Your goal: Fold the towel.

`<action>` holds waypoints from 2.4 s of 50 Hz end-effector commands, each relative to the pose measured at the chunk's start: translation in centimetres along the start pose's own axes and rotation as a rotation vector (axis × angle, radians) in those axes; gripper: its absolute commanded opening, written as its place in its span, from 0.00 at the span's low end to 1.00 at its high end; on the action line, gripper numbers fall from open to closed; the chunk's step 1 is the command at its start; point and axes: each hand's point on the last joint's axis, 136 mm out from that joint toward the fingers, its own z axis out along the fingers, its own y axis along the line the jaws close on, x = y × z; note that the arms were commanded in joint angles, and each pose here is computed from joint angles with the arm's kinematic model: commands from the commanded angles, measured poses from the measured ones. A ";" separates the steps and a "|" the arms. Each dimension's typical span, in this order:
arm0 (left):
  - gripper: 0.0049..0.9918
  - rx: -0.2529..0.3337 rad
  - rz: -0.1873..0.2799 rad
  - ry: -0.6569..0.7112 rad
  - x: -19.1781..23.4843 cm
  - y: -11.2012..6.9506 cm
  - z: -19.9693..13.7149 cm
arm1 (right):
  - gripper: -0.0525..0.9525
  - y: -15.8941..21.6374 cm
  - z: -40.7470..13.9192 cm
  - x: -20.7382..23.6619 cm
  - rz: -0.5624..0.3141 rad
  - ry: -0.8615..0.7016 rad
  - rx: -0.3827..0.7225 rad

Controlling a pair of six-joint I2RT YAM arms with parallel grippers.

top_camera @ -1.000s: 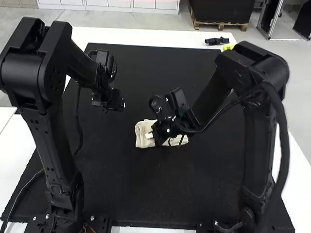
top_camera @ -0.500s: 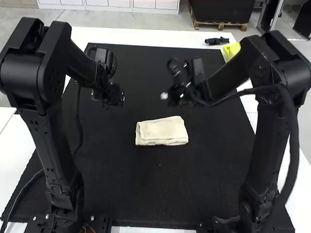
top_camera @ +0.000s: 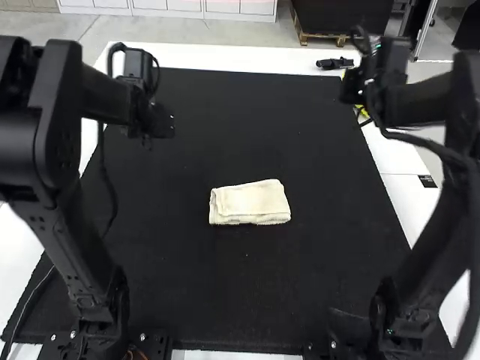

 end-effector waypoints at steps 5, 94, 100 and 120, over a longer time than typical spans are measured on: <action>0.97 -0.016 -0.043 -0.153 -2.6 1.9 -3.9 | 0.03 -2.2 -4.2 -1.5 -0.003 -0.077 0.068; 0.95 0.085 -0.010 -0.646 -1.3 1.7 -17.1 | 0.03 5.9 -22.8 0.1 0.020 -0.363 -0.213; 0.95 0.103 -0.014 -0.731 -2.2 1.7 -19.4 | 0.03 6.3 -24.0 0.0 0.010 -0.396 -0.226; 0.95 0.144 -0.018 -0.941 -3.5 1.7 -25.2 | 0.03 6.8 -27.1 -1.9 0.022 -0.524 -0.244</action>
